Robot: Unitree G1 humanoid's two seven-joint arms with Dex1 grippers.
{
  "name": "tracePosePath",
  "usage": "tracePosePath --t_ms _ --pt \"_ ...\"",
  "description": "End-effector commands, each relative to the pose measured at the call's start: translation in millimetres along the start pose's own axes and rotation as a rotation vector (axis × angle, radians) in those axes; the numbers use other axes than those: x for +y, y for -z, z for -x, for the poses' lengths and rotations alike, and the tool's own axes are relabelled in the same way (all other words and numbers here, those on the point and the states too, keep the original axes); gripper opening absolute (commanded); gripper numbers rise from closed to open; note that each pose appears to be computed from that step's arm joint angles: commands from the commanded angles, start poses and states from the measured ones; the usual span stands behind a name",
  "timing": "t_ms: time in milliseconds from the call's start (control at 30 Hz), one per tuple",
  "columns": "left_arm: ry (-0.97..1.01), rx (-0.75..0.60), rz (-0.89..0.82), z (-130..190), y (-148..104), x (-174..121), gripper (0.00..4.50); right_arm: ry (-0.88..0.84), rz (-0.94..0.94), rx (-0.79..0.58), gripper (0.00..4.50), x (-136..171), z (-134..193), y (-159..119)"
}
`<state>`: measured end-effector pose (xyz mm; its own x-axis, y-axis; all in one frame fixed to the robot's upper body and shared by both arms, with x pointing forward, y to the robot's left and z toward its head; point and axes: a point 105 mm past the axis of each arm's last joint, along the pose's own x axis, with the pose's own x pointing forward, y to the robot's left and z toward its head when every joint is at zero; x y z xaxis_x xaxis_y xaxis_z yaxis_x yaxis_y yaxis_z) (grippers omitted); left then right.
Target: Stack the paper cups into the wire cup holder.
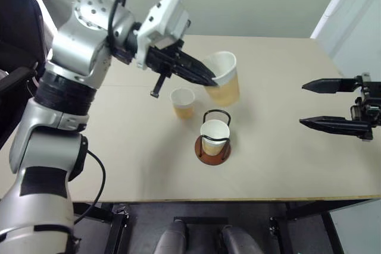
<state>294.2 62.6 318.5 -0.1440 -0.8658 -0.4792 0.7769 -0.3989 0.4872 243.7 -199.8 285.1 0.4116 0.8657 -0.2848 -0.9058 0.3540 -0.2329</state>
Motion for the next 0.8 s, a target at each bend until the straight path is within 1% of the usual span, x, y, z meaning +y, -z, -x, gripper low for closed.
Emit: tracePosePath --t_ms 33,267,467,800 --pt "0.104 0.069 -0.076 -9 7 -14 0.09 0.033 0.074 -0.010 4.50 3 6 -14" --pt "0.168 0.079 -0.070 -18 16 -25 0.09 0.048 0.072 0.001 4.50 4 7 -12" --pt "0.175 0.133 -0.096 -26 29 -26 0.09 0.050 0.069 0.003 4.50 6 9 -12" --pt "0.208 0.144 -0.109 -35 34 -33 0.09 0.049 0.060 0.007 4.50 7 6 -10"
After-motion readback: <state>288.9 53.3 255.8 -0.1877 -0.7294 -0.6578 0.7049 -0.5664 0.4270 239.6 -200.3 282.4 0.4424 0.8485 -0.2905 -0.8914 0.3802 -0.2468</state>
